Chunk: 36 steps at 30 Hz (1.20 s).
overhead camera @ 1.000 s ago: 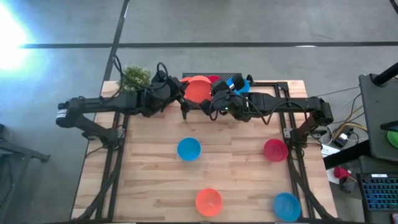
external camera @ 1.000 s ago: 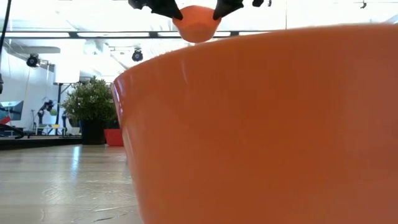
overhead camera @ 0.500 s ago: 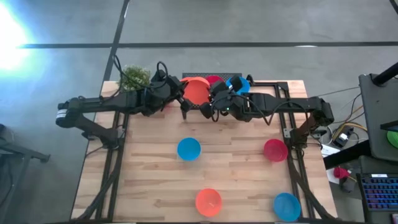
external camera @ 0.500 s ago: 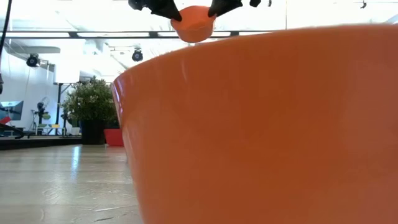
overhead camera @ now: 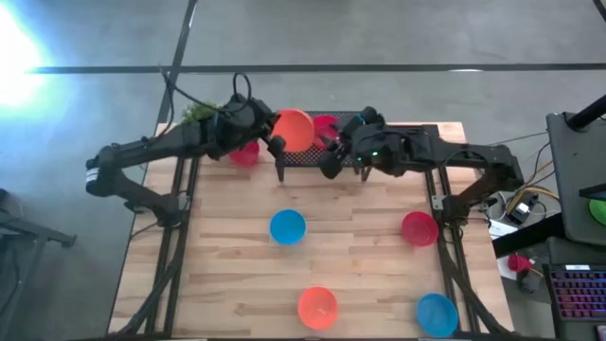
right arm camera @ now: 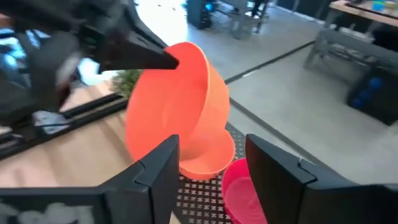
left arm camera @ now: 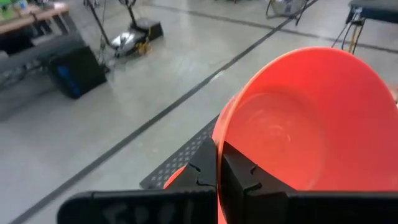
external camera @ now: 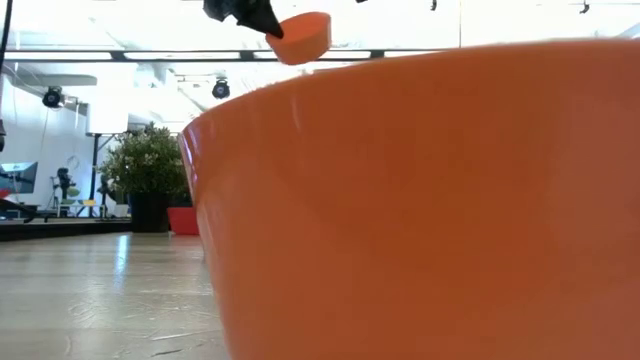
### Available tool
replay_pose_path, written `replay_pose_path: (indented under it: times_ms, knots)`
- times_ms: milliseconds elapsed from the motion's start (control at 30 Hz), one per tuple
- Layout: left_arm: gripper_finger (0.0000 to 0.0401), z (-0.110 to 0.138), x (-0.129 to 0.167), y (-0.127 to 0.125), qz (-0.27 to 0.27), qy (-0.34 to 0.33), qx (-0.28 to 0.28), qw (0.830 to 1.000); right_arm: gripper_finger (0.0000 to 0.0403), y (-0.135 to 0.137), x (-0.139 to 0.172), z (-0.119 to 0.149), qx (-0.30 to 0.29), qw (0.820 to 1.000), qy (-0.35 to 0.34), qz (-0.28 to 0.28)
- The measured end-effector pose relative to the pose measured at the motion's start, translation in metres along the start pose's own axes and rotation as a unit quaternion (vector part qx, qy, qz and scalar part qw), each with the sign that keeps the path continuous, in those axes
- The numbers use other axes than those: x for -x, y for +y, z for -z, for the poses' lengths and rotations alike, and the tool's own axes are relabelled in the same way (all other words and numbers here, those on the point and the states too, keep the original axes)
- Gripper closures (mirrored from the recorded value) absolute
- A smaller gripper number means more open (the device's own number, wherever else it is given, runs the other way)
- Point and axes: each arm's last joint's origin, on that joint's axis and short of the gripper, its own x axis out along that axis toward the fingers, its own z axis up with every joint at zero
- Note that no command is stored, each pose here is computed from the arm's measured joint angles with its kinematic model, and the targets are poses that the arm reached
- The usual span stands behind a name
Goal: Pick & Place Mini bowls
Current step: Stack the top orange bowl on top of the orange bowl on the shelf
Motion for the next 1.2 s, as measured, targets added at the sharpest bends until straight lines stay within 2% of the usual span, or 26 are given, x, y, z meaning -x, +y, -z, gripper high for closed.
replay_pose_path:
  times_ms: [167, 267, 433, 500, 667, 867, 1200]
  knots:
    - [0.04, 0.0, -0.004, 0.023, -0.009, 0.047, 0.02, 0.999, 0.021, -0.012, 0.021, -0.009, 0.01, 0.999, -0.01, -0.044]
    - [0.04, 0.003, -0.011, 0.037, 0.003, 0.071, 0.034, 0.997, 0.0209, -0.017, 0.03, -0.012, 0.007, 0.998, -0.015, -0.065]
    - [0.04, 0.007, -0.027, 0.058, 0.041, 0.101, 0.08, 0.991, 0.0209, -0.025, 0.041, -0.017, 0.013, 0.997, -0.026, -0.069]
    - [0.04, 0.009, -0.036, 0.064, 0.039, 0.111, 0.093, 0.989, 0.0209, -0.027, 0.043, -0.017, 0.016, 0.997, -0.028, -0.069]
    - [0.04, 0.014, -0.062, 0.063, 0.051, 0.148, 0.094, 0.983, 0.0209, -0.027, 0.045, -0.018, 0.025, 0.997, -0.03, -0.071]
    - [0.0401, 0.02, -0.087, 0.058, 0.032, 0.21, 0.08, 0.974, 0.0209, -0.022, 0.037, -0.015, 0.032, 0.997, -0.021, -0.068]
    - [0.0401, 0.025, -0.109, 0.055, 0.014, 0.23, 0.069, 0.971, 0.0209, -0.021, 0.034, -0.012, 0.045, 0.997, -0.01, -0.066]
